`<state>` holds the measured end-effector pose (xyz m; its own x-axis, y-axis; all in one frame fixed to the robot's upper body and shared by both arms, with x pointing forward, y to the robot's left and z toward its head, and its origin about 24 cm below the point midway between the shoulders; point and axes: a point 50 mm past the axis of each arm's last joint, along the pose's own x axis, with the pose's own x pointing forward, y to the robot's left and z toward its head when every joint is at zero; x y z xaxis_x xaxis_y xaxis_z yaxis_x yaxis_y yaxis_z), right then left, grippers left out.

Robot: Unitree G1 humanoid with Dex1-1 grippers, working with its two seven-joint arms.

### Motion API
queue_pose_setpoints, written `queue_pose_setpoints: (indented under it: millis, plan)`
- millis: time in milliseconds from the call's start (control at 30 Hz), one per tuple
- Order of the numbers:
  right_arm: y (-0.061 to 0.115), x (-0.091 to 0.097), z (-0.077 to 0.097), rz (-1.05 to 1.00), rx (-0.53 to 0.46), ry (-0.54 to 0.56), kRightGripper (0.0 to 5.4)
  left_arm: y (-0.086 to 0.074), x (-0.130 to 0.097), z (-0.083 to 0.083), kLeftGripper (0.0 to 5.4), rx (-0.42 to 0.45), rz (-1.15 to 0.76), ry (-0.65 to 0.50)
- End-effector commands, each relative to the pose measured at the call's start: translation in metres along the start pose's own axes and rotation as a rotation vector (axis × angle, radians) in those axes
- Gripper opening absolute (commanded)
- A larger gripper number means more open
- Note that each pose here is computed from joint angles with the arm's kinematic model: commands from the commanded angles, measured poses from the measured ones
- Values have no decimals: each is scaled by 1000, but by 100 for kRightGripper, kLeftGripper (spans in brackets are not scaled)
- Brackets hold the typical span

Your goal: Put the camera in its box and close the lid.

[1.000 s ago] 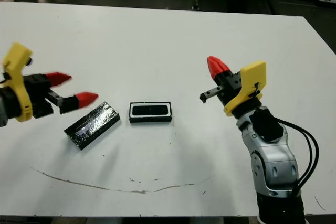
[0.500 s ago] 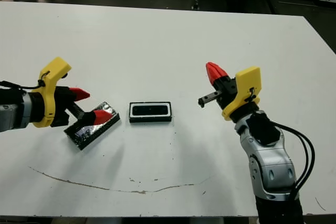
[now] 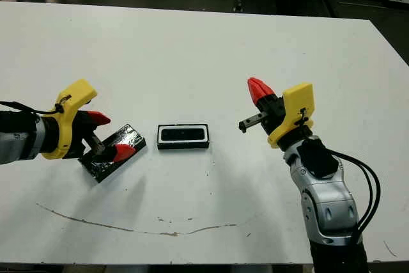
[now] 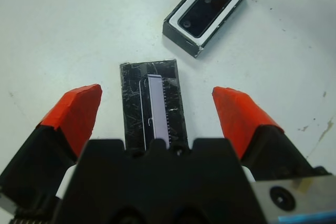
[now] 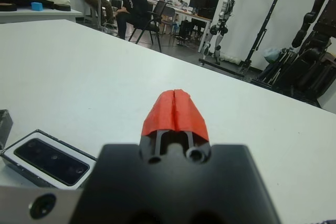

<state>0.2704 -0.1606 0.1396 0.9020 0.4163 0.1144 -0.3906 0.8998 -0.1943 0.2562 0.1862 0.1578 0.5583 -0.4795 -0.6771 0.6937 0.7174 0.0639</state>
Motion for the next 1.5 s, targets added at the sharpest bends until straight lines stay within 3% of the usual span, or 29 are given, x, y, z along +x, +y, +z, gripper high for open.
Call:
queue_pose_setpoints:
  millis: [33,1300,1500]
  plan:
    - [-1,-4,-2,-4,-9,18,2,3,0,-8,540,-26,9,21]
    - [0,-8,0,0,-23,24,2,3,11,-45,540,-72,29,211]
    - [0,-8,0,2,-20,24,0,1,12,-49,516,-108,90,178]
